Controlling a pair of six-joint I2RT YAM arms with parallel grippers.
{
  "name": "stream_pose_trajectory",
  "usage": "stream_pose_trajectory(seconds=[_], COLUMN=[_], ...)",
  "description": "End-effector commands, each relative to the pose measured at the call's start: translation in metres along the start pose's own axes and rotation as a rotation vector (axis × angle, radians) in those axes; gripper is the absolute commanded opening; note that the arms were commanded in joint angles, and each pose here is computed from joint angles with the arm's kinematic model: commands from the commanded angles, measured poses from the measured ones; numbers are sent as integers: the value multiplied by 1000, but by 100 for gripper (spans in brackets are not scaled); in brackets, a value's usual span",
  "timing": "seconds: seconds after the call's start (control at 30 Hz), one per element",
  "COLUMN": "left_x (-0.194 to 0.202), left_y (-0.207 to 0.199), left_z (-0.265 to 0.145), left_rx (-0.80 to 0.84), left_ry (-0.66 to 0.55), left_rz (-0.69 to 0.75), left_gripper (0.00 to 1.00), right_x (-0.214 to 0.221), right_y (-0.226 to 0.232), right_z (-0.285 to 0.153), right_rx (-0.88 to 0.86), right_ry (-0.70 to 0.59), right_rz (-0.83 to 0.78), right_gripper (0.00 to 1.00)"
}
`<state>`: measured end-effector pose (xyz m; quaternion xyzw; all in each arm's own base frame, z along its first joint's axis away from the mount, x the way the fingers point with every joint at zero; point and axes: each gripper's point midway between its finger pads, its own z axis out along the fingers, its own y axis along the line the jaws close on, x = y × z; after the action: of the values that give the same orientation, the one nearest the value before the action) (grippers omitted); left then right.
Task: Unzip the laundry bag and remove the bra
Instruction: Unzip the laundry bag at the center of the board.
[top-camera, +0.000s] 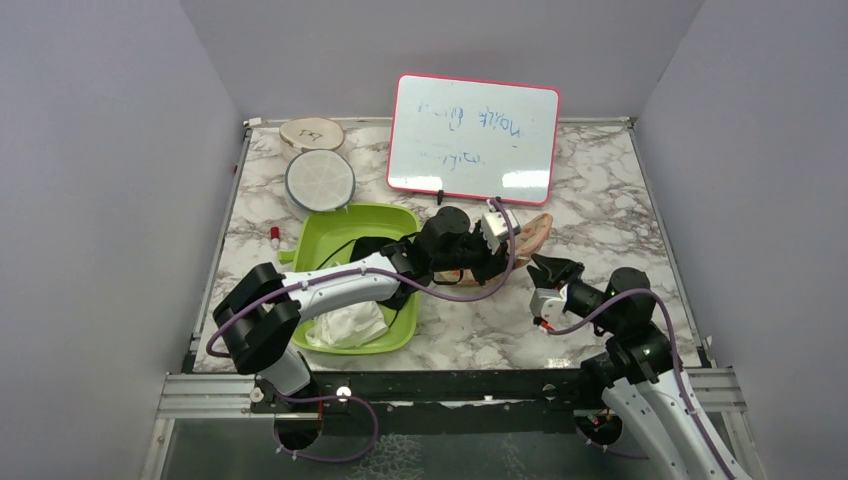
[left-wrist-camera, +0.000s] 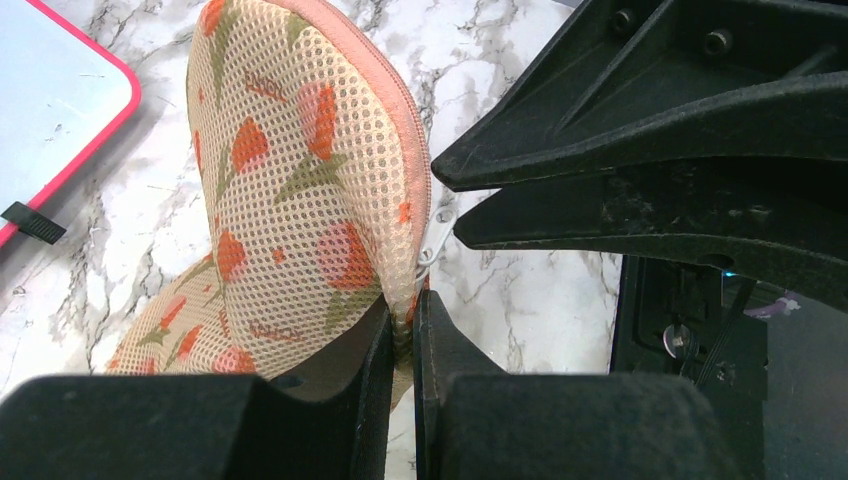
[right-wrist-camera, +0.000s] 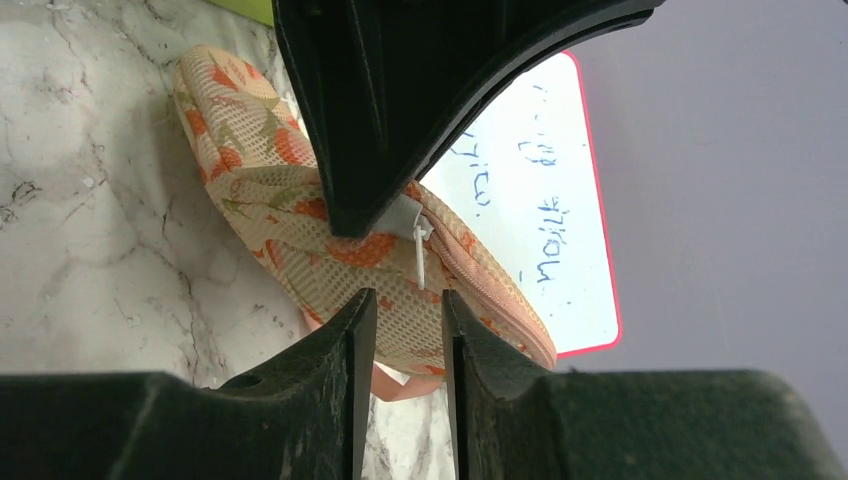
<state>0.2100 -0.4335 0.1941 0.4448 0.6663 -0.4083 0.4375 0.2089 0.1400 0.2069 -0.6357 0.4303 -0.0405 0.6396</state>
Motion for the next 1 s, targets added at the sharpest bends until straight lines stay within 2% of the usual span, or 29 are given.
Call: stream_pose_trajectory(seconds=[0.0, 0.97], left_x=[-23, -8], left_y=[-7, -29], left_z=[-6, 7], left_rx=[19, 103], left_ry=[-74, -31], left_rz=[41, 24], left_gripper=[0, 0], right_x=[-6, -12], right_y=[-3, 0], right_z=[1, 7], right_rx=[9, 27], right_ry=[-27, -95], right_rz=[-4, 0], right_gripper=[28, 17])
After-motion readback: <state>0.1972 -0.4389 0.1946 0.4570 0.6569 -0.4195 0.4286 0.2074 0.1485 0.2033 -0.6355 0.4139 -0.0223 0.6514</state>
